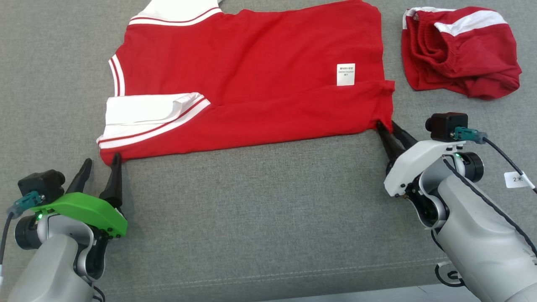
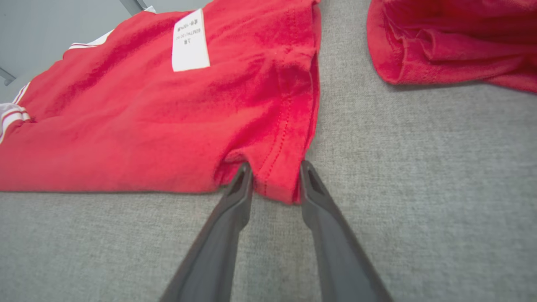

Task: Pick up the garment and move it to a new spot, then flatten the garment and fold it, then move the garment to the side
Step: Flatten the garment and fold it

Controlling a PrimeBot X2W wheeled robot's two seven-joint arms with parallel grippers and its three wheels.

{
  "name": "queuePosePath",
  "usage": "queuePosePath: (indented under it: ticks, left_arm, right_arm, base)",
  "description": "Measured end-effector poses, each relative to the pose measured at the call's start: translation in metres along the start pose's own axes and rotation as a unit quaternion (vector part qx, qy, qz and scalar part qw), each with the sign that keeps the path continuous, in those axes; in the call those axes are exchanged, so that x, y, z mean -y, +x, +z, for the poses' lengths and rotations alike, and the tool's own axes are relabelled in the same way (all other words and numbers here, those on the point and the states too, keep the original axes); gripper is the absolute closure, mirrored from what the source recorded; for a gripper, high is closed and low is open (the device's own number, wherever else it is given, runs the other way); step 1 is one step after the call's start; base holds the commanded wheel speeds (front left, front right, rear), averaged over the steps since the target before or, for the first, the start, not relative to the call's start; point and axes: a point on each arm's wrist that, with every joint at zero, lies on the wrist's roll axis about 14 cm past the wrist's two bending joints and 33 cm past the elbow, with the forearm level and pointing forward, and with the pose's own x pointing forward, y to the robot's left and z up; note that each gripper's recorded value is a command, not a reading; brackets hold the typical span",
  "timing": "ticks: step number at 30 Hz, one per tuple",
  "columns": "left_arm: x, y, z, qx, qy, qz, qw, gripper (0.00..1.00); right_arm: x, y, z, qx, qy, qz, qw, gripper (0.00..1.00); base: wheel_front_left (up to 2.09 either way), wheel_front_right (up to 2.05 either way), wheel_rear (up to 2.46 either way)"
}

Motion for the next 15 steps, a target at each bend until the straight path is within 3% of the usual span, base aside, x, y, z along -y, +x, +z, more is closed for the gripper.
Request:
queuePosePath:
  ticks: [10,13,14,15]
  left_arm:
    - [0.012,0.003,-0.009,-0.012,-0.006,-0.019,1.0,0.0]
    - [0.013,0.004,-0.011,-0.015,-0.009,-0.019,1.0,0.58]
    - [0.012,0.004,-0.012,-0.017,-0.008,-0.018,1.0,0.69]
    - [0.012,0.004,-0.012,-0.018,-0.008,-0.017,1.0,1.0]
  right_arm:
    - [0.0,0.002,0.003,0.009,0.002,0.001,1.0,1.0]
    - [0.001,0.001,0.002,0.01,0.003,0.002,1.0,1.0]
    - [0.001,0.001,0.001,0.009,0.003,0.001,1.0,1.0]
    - [0.001,0.002,0.002,0.009,0.004,0.001,1.0,1.0]
  base:
    - [0.0,0.0,0.0]
    - [0.0,0.0,0.0]
    - [0.0,0.0,0.0]
    - [0.0,0.0,0.0]
